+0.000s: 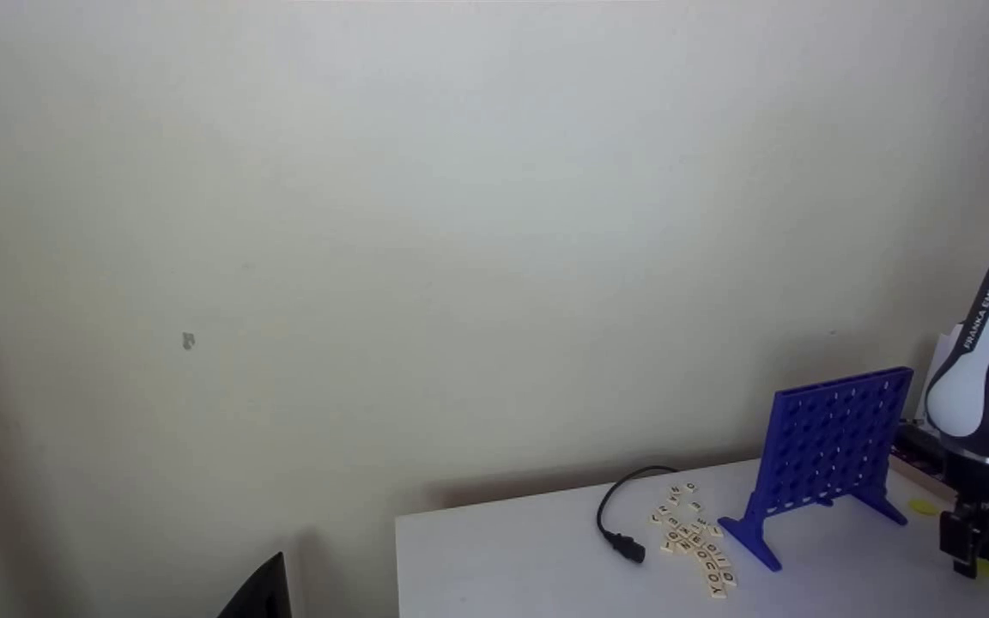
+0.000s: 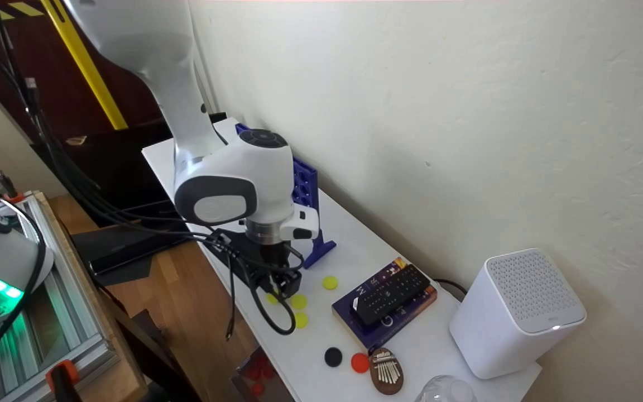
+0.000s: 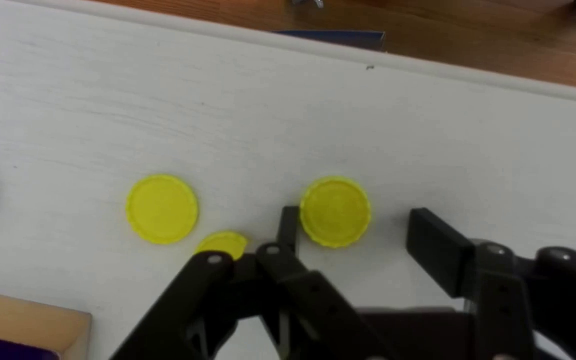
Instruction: Put one yellow chip inside the blue gameboard.
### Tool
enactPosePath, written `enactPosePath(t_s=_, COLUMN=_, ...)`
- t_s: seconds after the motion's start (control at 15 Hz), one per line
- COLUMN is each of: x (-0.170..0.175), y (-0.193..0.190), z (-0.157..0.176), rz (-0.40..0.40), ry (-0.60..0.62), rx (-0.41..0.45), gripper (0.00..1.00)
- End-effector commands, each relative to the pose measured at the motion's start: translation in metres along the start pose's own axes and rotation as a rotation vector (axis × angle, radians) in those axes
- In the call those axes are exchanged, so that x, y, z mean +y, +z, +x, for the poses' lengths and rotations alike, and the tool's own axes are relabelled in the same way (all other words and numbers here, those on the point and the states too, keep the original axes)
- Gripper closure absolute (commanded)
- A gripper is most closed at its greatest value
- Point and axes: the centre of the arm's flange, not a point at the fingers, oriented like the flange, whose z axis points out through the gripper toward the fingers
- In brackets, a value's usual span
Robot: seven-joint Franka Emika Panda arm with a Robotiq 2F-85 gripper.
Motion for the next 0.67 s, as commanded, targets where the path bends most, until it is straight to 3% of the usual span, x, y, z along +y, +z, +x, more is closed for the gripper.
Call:
enactPosePath(t_s=0.0, x=0.002, y=0.006, z=-0.001, rz=-0.015, ry=-0.018, rx=-0.009, gripper=0.61)
enactPosePath(t_s=0.13, x=0.003, y=0.006, z=-0.001, rz=-0.019, ry=-0.017, rx=-0.01, gripper=0.64)
enactPosePath(t_s=0.2, x=0.003, y=0.005, z=-0.001, rz=-0.02, ry=-0.017, rx=-0.008, gripper=0.71)
enactPosePath(t_s=0.27, x=0.003, y=0.005, z=0.0, rz=-0.021, ry=-0.017, rx=-0.008, gripper=0.88)
enactPosePath(t_s=0.6, x=0.002, y=-0.006, z=-0.006, rz=-0.004, ry=-0.014, rx=0.022, gripper=0.9)
